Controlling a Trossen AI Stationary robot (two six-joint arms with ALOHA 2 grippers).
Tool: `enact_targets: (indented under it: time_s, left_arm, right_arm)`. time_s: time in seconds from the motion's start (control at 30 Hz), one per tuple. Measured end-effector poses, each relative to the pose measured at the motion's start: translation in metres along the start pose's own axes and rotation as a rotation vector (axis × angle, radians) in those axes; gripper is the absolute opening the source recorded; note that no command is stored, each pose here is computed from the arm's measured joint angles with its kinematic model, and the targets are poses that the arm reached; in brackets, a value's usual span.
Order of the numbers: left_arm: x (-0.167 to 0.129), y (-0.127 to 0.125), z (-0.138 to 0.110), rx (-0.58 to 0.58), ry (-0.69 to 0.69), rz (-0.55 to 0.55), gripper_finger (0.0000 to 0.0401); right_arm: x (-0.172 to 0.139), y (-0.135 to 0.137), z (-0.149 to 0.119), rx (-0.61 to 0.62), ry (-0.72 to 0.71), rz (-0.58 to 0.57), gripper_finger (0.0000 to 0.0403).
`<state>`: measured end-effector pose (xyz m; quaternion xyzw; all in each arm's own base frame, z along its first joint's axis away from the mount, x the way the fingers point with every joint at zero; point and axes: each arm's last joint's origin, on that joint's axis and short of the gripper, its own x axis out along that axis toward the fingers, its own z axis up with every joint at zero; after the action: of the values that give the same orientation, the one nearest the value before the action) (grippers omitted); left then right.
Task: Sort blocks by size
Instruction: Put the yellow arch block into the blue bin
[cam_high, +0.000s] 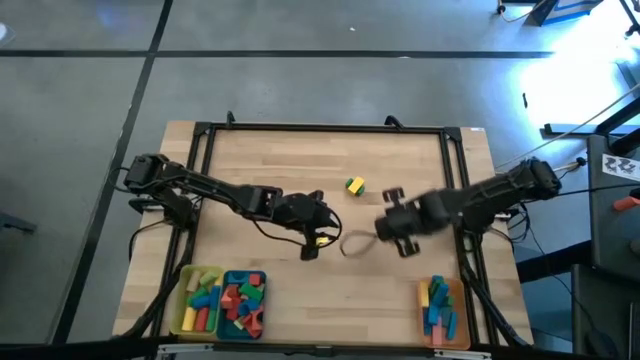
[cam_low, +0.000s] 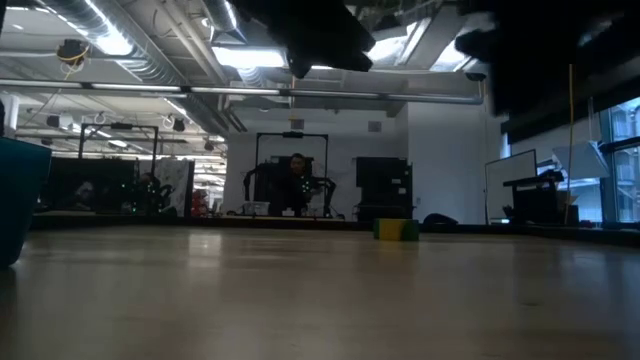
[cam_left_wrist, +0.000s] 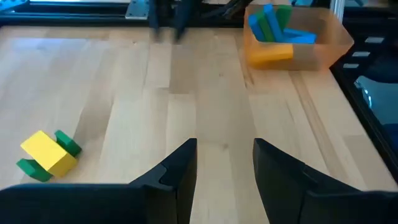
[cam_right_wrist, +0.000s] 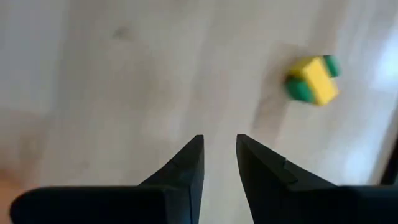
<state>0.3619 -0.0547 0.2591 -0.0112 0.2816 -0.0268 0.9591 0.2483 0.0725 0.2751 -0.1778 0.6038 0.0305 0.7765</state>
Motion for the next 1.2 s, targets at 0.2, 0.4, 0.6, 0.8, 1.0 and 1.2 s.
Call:
enact_targets:
  time_s: [0.2,0.4,0.6,0.8,1.0,1.2]
  left_arm:
    - [-0.001,-0.001,-0.002,0.021,0.02,-0.001,0.0134]
    - [-0.012,0.002,-0.003,0.051,0.067,0.006,0.0134]
    - [-0.032,0.01,0.003,0.085,0.077,0.049,0.0134]
    - [-0.04,0.021,-0.001,0.072,0.105,0.093,0.0134]
    - [-0.036,0.032,-0.014,0.043,0.143,0.12,0.0134]
    - [-0.034,0.037,-0.021,0.011,0.169,0.135,0.0134]
  right_arm:
    - [0.012,-0.06,0.004,0.055,-0.084,-0.046,0.0097]
    - [0.017,-0.102,0.004,0.132,-0.198,-0.083,0.0097]
    - [0.038,-0.135,-0.003,0.231,-0.158,-0.078,0.0097]
    - [0.08,-0.16,-0.01,0.215,-0.033,-0.068,0.0097]
    - [0.105,-0.171,-0.003,0.199,-0.003,-0.161,0.0097]
    - [0.116,-0.172,0.0,0.205,0.001,-0.153,0.0097]
